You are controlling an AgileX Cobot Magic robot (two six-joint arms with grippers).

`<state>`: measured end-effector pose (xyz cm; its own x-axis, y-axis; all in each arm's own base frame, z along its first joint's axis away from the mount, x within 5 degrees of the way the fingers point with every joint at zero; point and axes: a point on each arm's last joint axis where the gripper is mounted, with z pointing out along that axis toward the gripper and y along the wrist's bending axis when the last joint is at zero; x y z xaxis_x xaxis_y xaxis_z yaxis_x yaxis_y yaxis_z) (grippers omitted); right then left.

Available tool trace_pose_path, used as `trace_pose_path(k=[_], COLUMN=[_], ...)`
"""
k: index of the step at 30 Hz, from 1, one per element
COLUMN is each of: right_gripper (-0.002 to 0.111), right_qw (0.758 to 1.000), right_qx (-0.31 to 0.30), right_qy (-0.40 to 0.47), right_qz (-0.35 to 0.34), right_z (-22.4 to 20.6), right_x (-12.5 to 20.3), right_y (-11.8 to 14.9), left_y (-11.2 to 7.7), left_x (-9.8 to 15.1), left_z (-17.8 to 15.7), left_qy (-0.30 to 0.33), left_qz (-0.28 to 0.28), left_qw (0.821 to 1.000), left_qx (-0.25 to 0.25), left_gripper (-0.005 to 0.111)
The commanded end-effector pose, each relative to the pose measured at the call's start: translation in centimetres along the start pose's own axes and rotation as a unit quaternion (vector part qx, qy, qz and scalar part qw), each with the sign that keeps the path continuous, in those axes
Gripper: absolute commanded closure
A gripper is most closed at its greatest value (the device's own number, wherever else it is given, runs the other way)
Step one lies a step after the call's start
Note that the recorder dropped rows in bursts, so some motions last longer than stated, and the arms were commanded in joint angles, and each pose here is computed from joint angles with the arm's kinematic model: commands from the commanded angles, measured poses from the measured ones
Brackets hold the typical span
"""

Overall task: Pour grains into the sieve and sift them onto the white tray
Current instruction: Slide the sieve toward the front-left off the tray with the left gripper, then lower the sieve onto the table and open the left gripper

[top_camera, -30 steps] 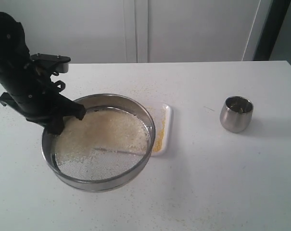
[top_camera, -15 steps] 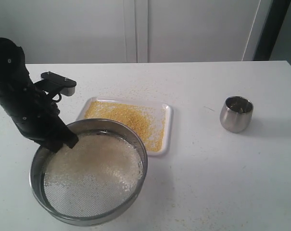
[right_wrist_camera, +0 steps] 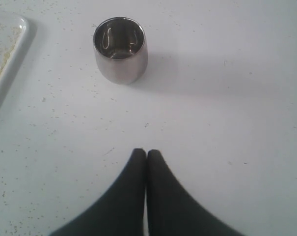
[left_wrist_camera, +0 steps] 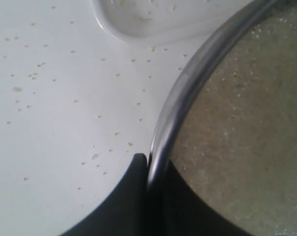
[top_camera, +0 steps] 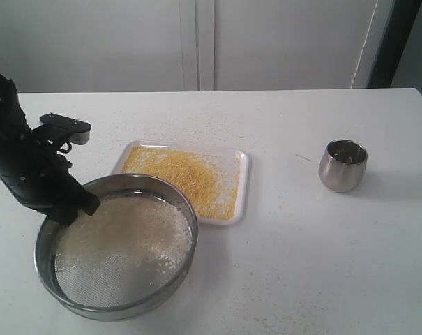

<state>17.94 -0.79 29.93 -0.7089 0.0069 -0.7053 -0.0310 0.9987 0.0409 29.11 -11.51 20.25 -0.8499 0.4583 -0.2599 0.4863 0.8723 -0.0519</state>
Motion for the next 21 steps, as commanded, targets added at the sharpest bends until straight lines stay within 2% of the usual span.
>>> trace_pose_path(k=[1, 5, 15, 21], right_gripper=[0.108, 0.108, 0.108, 0.108], right_qw=[1.000, 1.000, 1.000, 1.000], right_qx=[0.002, 0.002, 0.002, 0.002], right_qy=[-0.007, -0.007, -0.007, -0.007], right_qz=[0.004, 0.004, 0.004, 0.004], right_z=[0.0, 0.0, 0.0, 0.0], right_x=[0.0, 0.0, 0.0, 0.0], right_y=[-0.1, -0.1, -0.1, -0.1], left_y=[-0.2, -0.2, 0.1, 0.2], left_x=[0.2, 0.7, 0.2, 0.3], left_z=[0.6, 1.8, 2.9, 3.7], left_qy=[0.015, 0.032, 0.018, 0.030], left_qz=[0.012, 0.032, 0.030, 0.031], left_qw=[1.000, 0.999, 0.999, 0.999], left_qx=[0.017, 0.019, 0.013, 0.014], left_gripper=[0.107, 0.107, 0.107, 0.107])
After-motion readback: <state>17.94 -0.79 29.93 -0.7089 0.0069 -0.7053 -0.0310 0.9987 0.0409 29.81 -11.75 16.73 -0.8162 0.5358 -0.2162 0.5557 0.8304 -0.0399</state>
